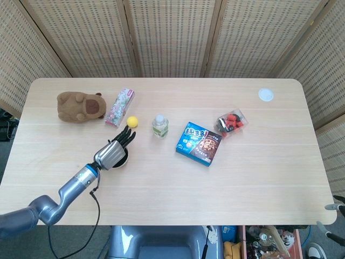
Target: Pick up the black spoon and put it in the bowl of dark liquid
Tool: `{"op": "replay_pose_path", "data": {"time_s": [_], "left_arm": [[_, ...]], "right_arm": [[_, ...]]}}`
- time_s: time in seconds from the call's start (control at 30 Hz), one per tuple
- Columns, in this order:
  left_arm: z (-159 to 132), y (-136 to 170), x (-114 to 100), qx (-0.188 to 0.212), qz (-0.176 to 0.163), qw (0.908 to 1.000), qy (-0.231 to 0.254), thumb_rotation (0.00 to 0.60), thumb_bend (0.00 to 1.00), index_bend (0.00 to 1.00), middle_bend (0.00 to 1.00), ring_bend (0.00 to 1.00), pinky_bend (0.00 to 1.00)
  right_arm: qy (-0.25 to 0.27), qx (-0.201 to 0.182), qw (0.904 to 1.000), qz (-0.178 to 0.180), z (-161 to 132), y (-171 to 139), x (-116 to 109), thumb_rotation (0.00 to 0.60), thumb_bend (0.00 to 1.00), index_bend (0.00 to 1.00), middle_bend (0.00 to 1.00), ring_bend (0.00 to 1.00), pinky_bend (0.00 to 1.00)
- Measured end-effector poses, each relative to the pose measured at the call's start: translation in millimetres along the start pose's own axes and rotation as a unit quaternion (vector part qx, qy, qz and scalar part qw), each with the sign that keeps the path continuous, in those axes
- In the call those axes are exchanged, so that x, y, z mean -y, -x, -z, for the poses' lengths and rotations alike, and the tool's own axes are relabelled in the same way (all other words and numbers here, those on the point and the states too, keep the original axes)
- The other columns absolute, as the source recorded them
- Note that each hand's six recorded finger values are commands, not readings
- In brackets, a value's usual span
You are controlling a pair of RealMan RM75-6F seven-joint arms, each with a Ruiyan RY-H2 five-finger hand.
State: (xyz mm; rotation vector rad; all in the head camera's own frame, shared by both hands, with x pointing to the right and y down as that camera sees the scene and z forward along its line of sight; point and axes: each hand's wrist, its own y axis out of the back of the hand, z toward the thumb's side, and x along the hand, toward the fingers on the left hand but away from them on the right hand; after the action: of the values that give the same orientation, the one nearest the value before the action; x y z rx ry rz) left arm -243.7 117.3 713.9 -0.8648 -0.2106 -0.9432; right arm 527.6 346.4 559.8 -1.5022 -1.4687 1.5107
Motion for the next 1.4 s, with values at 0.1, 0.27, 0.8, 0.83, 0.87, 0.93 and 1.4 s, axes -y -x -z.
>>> {"op": "replay_pose_path", "data": {"time_s": [0.1,0.27,0.8,0.83,0.87,0.93,1.4], "left_arm": [[-4,-3,-5,0.0,-0.003,1.0,0.003,0.6,0.47,0.58,0.0,0.0,0.0],[-8,-11,-14,-0.009,-0.008,0.9999,0.001,0.6,0.47,0.57,0.0,0.0,0.0],[7,-15,0,-0.034,0.015,0.9993,-0.008,0.6,0.47,0.57,0.0,0.0,0.0],[7,-13,1,-0.033,0.015,0.9993,-0.01,0.6,0.47,0.58,0.0,0.0,0.0],[6,-10,3,-0.03,0.016,0.9994,-0.012,0.6,0.47,0.57,0.0,0.0,0.0],[4,-5,4,-0.025,0.014,0.9995,-0.015,0.6,0.47,0.57,0.0,0.0,0.0],[-11,-4,-15,-0.014,-0.008,0.9998,-0.01,0.6,0.47,0.57,0.0,0.0,0.0]], "right_arm": [[0.0,0.003,1.0,0.001,2,-1,-1,0.6,0.3,0.47,0.34,0.22,0.31],[0.002,0.007,1.0,0.003,5,-3,-2,0.6,0.3,0.47,0.34,0.22,0.31],[0.001,0.01,0.9999,0.004,7,-4,-2,0.6,0.3,0.47,0.34,0.22,0.31],[0.001,0.01,0.9999,0.003,7,-4,-2,0.6,0.3,0.47,0.34,0.22,0.31],[0.001,0.01,0.9999,0.003,7,-4,-2,0.6,0.3,0.47,0.34,0.22,0.31],[0.001,0.009,0.9999,0.003,7,-4,-2,0.6,0.3,0.47,0.34,0.22,0.31],[0.001,0.008,0.9999,0.006,6,-4,-3,0.6,0.3,0.47,0.34,0.22,0.31]]}}
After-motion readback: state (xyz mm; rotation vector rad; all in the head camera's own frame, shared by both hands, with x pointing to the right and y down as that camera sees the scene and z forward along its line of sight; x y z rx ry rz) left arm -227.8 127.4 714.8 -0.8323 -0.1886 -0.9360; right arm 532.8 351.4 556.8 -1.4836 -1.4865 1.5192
